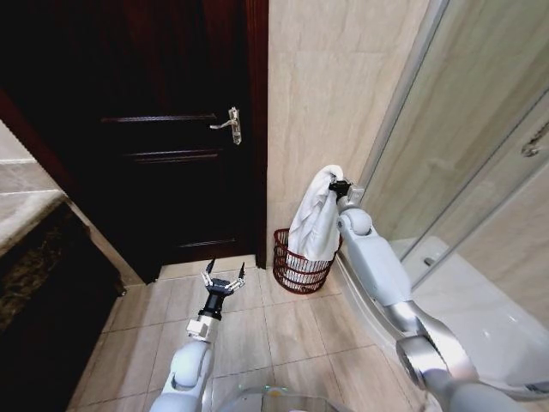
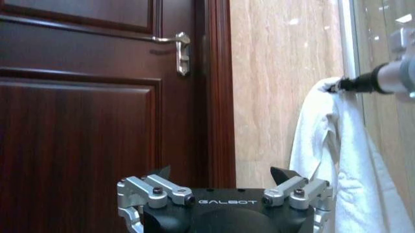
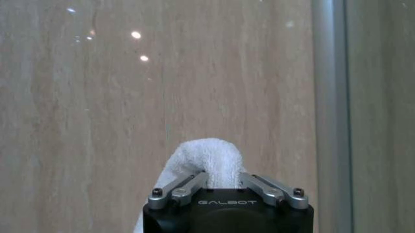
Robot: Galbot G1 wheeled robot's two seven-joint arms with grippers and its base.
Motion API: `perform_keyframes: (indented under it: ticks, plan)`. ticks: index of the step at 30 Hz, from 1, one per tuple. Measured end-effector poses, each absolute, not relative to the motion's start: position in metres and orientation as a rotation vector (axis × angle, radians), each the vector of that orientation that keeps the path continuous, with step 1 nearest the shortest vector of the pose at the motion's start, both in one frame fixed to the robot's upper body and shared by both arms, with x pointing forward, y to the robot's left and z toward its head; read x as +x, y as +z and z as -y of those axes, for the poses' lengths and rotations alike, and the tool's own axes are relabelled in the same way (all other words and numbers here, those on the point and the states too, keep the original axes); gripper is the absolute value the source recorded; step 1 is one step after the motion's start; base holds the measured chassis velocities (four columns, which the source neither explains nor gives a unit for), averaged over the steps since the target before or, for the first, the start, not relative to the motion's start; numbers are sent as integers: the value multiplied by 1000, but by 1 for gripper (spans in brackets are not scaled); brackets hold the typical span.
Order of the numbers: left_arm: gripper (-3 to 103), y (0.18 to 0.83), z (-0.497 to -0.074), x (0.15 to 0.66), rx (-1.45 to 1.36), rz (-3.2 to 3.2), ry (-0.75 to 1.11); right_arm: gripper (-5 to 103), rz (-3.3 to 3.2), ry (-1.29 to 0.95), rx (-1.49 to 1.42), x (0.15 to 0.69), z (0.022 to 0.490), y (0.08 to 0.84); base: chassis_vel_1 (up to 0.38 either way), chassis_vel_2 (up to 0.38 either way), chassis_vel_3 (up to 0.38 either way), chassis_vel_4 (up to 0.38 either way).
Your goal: Discard the used towel into the hamper.
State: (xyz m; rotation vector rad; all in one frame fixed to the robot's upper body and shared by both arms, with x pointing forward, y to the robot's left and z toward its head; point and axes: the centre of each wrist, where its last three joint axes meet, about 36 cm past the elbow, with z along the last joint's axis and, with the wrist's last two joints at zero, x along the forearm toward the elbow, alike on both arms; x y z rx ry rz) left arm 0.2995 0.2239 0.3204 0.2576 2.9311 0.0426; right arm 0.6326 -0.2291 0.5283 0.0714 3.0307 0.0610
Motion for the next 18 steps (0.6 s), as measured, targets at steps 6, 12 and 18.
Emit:
perform_keyframes:
  ticks: [6,12,18]
  plan:
    - [100,315,-222,298,254,-2935,37,6,-3048,31,108,606,226,521,0,0,0,0]
    - [100,313,-220,297,259,-2936,32,6,-3042,97,94,588,226,523,0,0,0,0]
    - [100,312,-218,294,265,-2938,26,6,-3010,139,50,559,218,535,0,0,0,0]
